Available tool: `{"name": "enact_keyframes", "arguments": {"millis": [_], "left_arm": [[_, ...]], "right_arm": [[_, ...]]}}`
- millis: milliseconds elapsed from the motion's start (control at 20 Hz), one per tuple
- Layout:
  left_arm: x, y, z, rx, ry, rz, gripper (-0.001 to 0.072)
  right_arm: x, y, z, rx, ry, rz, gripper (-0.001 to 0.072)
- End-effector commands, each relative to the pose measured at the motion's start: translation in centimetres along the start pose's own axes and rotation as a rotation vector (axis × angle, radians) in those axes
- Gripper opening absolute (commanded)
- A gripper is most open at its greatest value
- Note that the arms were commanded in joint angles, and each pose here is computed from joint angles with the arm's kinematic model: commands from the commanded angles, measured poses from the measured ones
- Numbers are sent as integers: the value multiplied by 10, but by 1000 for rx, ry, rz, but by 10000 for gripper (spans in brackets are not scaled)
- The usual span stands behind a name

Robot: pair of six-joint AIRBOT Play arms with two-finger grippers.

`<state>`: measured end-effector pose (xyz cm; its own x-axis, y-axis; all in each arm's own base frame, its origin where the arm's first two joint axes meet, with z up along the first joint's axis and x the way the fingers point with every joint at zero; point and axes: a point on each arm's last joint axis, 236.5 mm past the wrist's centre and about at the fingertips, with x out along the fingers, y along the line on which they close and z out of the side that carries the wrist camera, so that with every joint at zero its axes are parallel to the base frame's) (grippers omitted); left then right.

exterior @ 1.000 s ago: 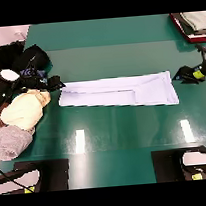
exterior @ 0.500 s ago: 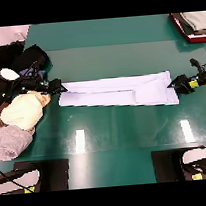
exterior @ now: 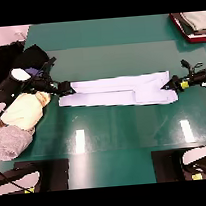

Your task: Fold the shirts.

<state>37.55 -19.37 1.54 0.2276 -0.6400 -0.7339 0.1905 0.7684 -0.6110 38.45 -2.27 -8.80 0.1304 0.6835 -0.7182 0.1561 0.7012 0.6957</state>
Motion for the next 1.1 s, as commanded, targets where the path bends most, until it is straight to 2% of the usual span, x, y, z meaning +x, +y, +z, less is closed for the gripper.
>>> {"name": "enact_keyframes", "arguments": {"millis": [0, 200, 500, 700, 850, 1050], "left_arm": [[13, -17, 6, 19, -37, 3, 22], [36, -55, 31, 100, -144, -9, 22], [116, -113, 40, 187, -34, -80, 21], [167, -122, 41, 189, 22, -96, 21], [190, -110, 45, 117, 35, -89, 22], [195, -103, 47, 108, 33, -81, 22]], "right_arm": [[-7, 10, 8, -30, -43, -1, 16], [-30, 74, 24, -118, -158, 72, 12], [-48, 229, 27, -417, -175, 130, 12], [-41, 329, 6, -613, -158, 167, 12], [-32, 368, -12, -720, -147, 129, 12], [-18, 385, -22, -793, -146, 59, 12]]}}
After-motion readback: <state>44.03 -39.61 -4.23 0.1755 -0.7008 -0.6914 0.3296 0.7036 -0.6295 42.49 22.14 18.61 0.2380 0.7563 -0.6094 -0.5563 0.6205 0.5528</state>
